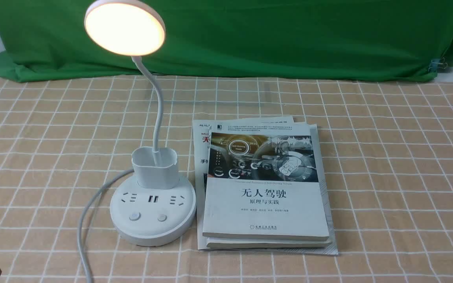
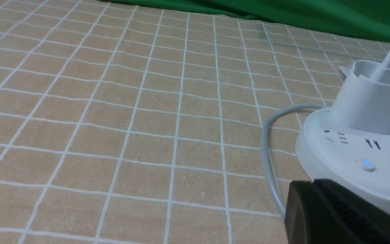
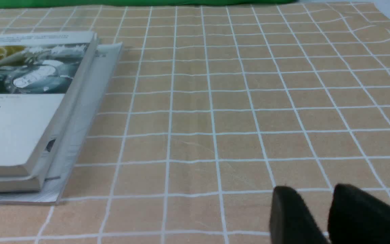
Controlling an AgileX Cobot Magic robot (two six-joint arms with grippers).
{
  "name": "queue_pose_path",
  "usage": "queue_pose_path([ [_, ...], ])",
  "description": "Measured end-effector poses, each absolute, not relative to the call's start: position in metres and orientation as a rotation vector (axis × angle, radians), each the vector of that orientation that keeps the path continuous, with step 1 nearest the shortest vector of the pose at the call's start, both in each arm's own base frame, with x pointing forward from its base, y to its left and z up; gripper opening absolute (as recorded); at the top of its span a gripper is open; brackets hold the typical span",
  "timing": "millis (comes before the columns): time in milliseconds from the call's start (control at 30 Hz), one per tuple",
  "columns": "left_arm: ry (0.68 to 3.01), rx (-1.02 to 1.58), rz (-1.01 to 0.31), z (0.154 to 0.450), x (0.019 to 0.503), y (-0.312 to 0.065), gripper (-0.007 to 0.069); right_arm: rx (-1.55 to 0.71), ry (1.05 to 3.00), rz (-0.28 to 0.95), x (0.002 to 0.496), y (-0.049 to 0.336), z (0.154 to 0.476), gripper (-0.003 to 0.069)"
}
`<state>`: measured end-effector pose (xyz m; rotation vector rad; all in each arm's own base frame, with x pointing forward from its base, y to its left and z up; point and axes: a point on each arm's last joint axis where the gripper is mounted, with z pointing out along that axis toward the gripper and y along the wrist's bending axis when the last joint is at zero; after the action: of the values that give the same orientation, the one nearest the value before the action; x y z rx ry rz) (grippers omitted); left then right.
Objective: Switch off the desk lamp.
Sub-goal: Use the left arm to press the button switch on the lamp holder
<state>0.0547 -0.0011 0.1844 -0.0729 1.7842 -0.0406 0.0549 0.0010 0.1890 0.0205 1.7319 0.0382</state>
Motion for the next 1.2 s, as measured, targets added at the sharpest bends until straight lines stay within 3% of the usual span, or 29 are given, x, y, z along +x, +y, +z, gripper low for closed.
queue_pose_path([
  [667, 1.753, -0.085, -0.047, 0.187, 0.055, -0.001, -0.0004, 0.021, 1.732, 0.038, 0.055, 0.001, 0.189, 0.0243],
  [967, 1.476, -0.547, -0.543, 0.206, 0.057, -0.001, -0.0004, 0.021, 1.732, 0.038, 0.055, 0.001, 0.189, 0.0243],
  [1100, 1.37, -0.608, -0.546, 0.212, 0.056, 0.005, -0.0004, 0.021, 1.732, 0.038, 0.055, 0.001, 0.189, 0.0243],
  [1200, 1.416, -0.55, -0.535, 0.217, 0.056, 0.001, -0.0004, 0.021, 1.732, 0.038, 0.055, 0.001, 0.189, 0.0243],
])
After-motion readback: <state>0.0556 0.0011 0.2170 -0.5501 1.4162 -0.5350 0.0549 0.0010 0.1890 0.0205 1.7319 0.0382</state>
